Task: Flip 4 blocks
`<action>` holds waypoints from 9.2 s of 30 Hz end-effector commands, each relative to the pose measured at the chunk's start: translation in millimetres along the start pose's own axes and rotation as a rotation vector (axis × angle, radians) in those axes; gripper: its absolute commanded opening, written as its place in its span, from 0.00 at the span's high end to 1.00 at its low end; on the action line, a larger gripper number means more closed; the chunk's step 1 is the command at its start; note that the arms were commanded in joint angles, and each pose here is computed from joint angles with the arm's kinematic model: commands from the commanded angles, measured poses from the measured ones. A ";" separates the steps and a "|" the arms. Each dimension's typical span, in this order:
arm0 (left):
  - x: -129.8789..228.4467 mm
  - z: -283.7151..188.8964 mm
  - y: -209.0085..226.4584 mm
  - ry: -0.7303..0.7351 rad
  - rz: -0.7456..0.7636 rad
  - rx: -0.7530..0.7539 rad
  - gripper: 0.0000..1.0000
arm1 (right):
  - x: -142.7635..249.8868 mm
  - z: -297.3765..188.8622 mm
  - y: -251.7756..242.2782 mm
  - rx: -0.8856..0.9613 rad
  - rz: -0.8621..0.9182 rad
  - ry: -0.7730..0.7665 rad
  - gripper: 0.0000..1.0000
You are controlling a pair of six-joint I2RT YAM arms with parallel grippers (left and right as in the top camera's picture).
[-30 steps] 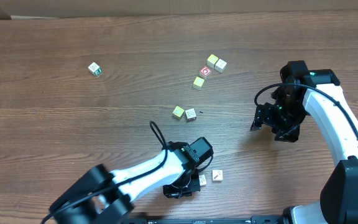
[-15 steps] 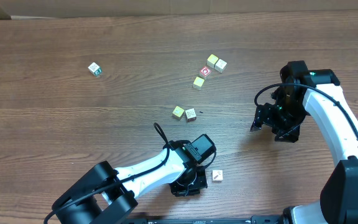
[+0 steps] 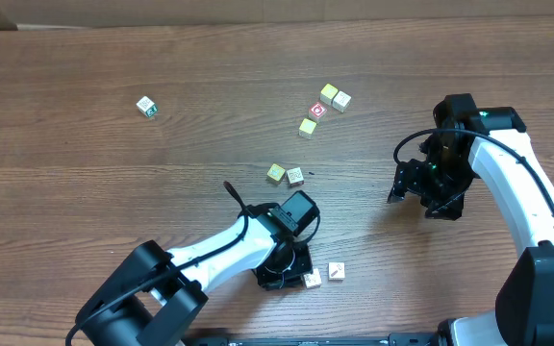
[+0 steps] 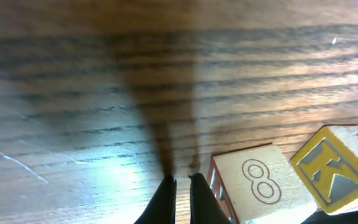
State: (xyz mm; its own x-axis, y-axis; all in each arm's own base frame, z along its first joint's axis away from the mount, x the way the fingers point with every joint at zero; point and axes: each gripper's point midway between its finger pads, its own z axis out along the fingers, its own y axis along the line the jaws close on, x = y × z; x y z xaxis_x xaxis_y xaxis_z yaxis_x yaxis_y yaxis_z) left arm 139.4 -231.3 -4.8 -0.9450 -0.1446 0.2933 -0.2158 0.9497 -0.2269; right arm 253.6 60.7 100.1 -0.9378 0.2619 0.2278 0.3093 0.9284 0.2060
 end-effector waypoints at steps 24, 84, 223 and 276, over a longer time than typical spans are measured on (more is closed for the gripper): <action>-9.7 11.5 -6.4 -0.021 -0.003 0.027 0.96 | -3.7 -1.9 2.6 -0.006 -0.023 -0.015 0.22; 42.4 19.9 -29.4 0.147 -0.024 0.072 0.96 | -2.6 -1.9 3.6 -0.012 -0.030 -0.010 0.22; -225.1 -100.5 -21.4 -0.643 0.667 -0.014 0.96 | 8.6 -2.1 -0.2 0.003 -0.015 0.035 0.21; -10.6 -33.1 -12.9 -0.558 0.212 0.121 0.96 | 10.4 -2.1 -0.8 0.005 -0.024 0.042 0.21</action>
State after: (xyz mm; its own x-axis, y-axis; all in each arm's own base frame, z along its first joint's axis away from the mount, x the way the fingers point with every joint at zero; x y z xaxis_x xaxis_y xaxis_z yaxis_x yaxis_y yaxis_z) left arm 153.4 -234.3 29.0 -0.9615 -0.0903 -0.2597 0.0080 0.9350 -0.3547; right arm 241.4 60.5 102.4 -0.9328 0.2375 0.2711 0.2953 0.9348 0.1971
